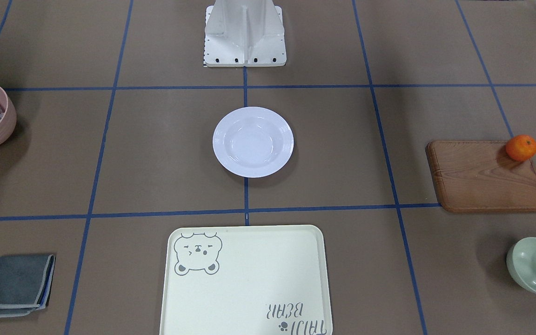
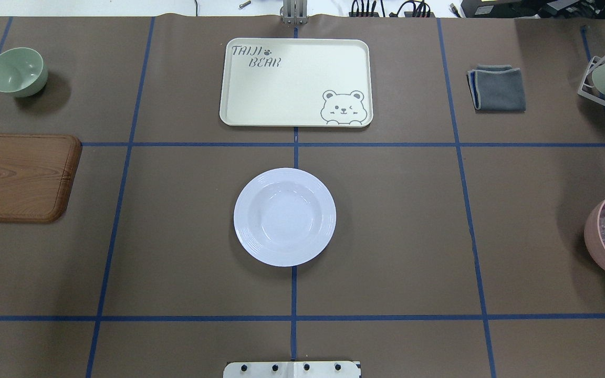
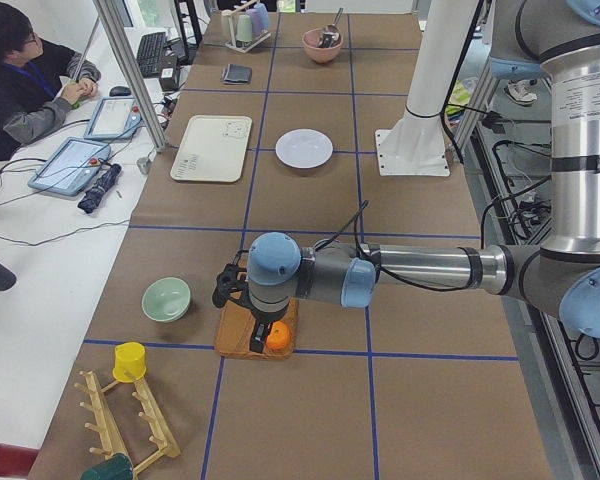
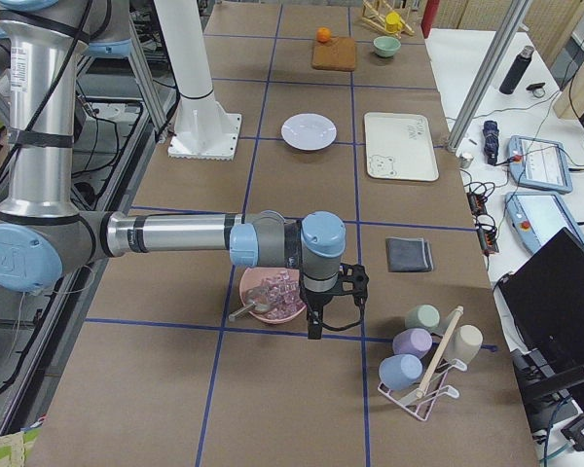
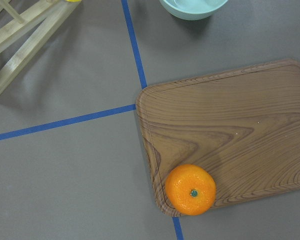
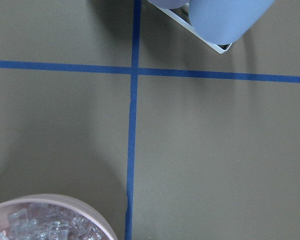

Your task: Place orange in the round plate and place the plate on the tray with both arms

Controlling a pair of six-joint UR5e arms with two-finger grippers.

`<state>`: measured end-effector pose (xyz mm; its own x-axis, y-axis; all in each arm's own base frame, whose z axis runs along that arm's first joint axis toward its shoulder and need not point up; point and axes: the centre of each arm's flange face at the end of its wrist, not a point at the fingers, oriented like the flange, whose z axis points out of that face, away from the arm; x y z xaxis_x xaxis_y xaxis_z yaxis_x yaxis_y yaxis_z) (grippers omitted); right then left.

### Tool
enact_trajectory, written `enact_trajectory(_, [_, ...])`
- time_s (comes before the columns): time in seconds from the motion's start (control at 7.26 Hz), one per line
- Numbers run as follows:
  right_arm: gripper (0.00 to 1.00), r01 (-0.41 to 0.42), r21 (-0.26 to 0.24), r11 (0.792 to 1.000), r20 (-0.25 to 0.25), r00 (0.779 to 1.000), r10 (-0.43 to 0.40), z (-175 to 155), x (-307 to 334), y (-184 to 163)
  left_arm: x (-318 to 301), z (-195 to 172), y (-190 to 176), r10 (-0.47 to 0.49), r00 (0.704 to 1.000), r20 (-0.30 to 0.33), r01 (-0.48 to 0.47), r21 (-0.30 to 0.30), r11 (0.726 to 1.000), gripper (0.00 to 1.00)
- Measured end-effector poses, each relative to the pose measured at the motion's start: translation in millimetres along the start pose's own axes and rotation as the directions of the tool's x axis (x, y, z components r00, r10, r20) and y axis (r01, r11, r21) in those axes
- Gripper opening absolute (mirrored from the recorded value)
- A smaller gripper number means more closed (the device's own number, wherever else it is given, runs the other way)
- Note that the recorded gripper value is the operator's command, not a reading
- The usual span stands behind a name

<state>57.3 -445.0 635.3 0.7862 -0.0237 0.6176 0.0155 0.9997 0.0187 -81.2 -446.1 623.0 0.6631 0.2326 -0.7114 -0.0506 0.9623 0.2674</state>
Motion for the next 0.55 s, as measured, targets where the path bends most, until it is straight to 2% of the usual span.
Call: enact_trajectory(0.55, [1.0, 0.015, 0.02, 1.0, 0.0, 1.0, -0.015, -9.3, -7.3, -0.7, -0.2, 1.3, 8.3, -0.002, 1.0, -0.005, 0.002, -0.002, 1.0, 0.99])
